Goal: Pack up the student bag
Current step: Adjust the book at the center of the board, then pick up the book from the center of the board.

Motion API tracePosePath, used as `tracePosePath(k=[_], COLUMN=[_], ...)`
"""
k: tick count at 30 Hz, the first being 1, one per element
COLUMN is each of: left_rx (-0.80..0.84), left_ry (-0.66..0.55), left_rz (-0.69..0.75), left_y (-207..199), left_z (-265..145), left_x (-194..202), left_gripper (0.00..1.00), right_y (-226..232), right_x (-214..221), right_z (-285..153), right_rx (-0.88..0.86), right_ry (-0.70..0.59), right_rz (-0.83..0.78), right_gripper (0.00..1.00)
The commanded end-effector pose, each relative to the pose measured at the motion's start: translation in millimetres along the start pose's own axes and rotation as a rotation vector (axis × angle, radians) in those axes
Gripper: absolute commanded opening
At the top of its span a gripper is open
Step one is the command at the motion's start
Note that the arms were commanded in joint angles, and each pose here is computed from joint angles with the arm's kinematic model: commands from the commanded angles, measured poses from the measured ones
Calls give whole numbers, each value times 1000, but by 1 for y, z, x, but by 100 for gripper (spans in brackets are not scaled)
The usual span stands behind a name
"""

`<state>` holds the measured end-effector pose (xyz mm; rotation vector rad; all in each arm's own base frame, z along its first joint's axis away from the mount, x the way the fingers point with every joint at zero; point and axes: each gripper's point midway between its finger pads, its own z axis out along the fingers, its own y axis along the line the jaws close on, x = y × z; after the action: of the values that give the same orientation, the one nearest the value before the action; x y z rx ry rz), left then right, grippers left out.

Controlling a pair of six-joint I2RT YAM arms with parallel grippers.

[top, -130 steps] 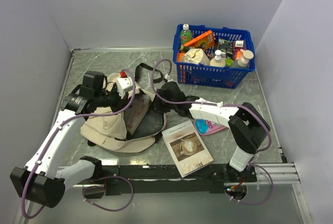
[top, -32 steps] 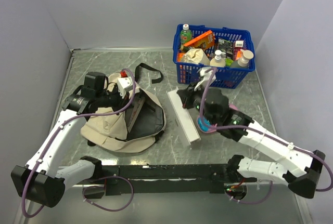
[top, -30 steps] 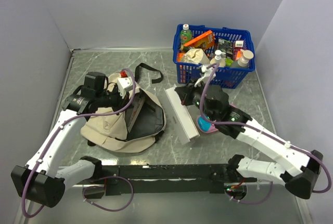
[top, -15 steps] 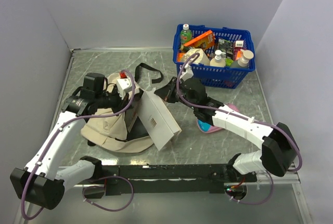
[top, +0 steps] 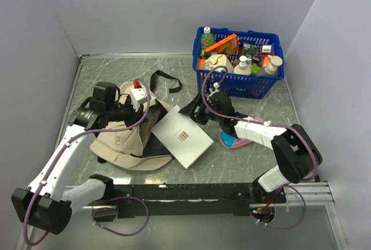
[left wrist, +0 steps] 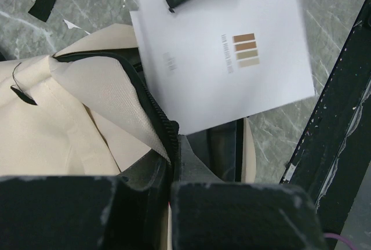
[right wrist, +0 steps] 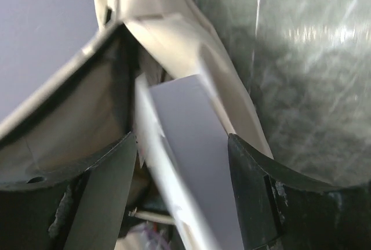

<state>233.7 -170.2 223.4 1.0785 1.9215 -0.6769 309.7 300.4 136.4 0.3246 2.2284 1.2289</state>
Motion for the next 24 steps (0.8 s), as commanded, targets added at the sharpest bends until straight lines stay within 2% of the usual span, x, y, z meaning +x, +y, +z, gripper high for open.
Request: tracePosePath(k=[1,6,8,11,12,15,17,18,21,24], left_rx=[31,35,40,43,40,35,37,35,34,34], left_ry=[-92,-97,-105,-105,-106,-99,-97,-95,-97,-93], left_rz=[51,48,46,47,51,54,54,51,51,52], left_y=[-10,-9,-10,-10,-10,-10,-10,-9,-9,-9], left_z=[-7,-6,-5,-5,-6,-7,-6,-6,-6,-6], left_x=[-24,-25,-27,-28,-29,-27,-26,-25,-27,-27], left_gripper=[1,1,1,1,1,1,1,1,1,1], right_y=[16,11,7,4,-18,-34,-35,-32,-24,-23], right_x=[16,31,32,23,23,2,-17,-23,-27,-11], right_z=[-6,-16,-18,-21,-25,-34,-41,-46,-56,-58], right_rx=[-134,-105,-79,-34,67,165,158,139,40,-33], right_ry=[119,201,217,210,228,228,206,203,250,342], right_rz=[47,-12,-59,-172,-249,-403,-415,-448,-474,-474], right_gripper=[71,64,64,70,73,79,90,100,100,100])
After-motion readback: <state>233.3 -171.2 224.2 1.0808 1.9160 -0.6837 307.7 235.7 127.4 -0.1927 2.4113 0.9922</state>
